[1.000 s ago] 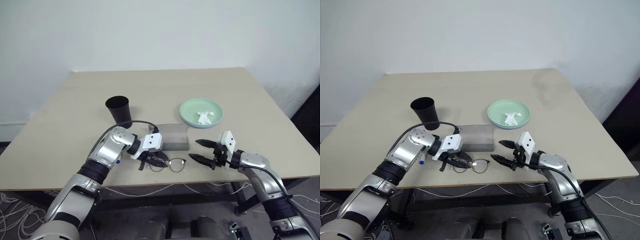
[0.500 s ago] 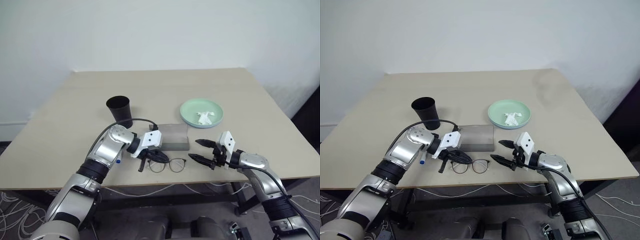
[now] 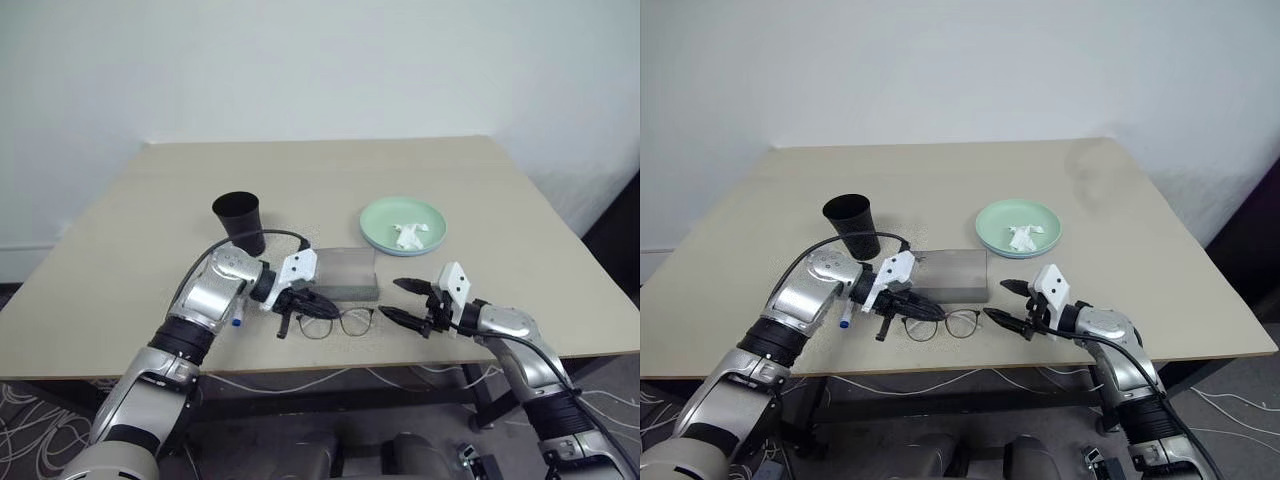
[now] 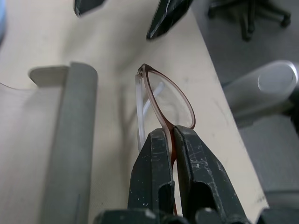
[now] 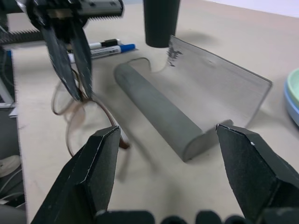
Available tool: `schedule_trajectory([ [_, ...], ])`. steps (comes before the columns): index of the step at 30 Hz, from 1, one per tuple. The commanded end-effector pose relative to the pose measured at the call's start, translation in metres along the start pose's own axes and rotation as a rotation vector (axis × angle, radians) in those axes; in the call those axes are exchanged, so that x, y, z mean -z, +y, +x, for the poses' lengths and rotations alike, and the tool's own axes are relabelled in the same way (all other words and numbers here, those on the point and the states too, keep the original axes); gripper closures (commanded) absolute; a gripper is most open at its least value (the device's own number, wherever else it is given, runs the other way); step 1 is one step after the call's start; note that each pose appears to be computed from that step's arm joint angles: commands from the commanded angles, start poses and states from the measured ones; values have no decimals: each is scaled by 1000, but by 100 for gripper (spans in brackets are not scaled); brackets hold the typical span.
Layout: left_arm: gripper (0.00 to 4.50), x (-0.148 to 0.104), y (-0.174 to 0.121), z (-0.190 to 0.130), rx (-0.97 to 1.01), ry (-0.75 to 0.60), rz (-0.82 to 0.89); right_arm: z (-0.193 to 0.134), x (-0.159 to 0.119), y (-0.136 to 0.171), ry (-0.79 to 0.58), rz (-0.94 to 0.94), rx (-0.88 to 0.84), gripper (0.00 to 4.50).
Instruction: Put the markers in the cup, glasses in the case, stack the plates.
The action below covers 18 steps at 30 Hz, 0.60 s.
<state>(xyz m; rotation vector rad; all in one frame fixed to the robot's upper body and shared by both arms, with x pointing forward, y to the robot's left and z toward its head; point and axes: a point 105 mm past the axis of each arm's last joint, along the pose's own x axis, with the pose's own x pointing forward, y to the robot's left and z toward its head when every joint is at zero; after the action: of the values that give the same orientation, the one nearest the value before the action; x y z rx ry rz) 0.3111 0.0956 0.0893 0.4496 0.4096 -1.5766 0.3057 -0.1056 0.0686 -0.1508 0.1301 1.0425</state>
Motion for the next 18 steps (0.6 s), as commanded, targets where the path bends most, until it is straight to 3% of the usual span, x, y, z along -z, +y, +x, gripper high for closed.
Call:
schedule_trajectory([
  [1,449,-28,7,-15,-30,-49,85,-3,-17,-13,-40,-57,39,94],
  [9,449,-60,50,-40,-241,-89,247,-9,-18,-25,-38,-68,73,94],
  [18,449,-53,78,-27,-286,-16,364,-8,-19,-26,-44,-72,84,94],
])
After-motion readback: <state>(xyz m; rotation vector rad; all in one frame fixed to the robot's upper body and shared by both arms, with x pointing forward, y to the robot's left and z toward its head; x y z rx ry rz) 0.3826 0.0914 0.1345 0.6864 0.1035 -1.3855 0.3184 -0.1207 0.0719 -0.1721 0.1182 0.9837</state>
